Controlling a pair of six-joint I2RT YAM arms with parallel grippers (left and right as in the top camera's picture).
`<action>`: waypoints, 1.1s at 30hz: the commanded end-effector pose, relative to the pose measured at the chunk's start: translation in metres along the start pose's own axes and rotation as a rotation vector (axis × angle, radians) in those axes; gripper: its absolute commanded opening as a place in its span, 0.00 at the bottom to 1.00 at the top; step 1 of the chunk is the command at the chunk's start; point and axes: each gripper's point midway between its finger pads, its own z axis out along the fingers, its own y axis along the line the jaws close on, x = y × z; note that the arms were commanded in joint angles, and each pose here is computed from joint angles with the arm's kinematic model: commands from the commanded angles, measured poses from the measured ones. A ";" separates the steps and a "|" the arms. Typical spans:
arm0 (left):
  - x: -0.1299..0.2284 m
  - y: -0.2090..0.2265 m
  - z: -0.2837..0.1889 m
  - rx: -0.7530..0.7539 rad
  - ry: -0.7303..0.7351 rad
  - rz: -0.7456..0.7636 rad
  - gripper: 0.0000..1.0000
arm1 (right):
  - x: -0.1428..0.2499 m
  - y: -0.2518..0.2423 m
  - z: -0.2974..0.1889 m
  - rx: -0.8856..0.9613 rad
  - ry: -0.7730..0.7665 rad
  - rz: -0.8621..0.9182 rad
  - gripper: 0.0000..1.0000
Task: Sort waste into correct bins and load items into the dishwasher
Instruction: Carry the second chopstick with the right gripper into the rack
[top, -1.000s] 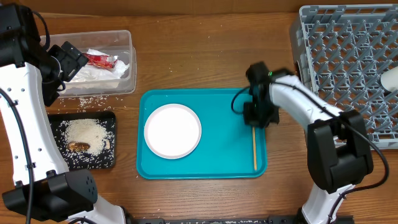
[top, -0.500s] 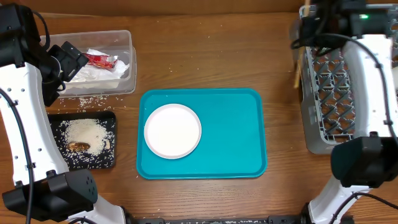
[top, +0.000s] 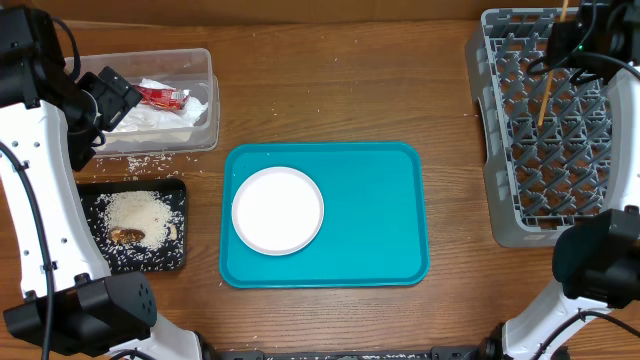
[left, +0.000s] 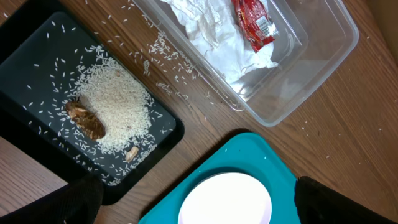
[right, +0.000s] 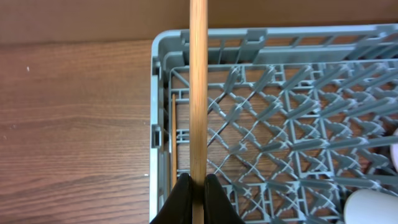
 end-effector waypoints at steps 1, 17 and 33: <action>0.000 -0.003 0.005 -0.004 0.010 -0.003 1.00 | 0.014 0.005 0.019 -0.026 0.031 -0.019 0.05; 0.000 -0.003 0.005 -0.004 0.010 -0.003 1.00 | 0.036 0.032 0.029 -0.175 0.118 0.112 0.45; 0.001 -0.003 0.005 -0.003 0.010 -0.003 1.00 | 0.025 0.124 -0.089 -0.613 0.090 0.197 0.49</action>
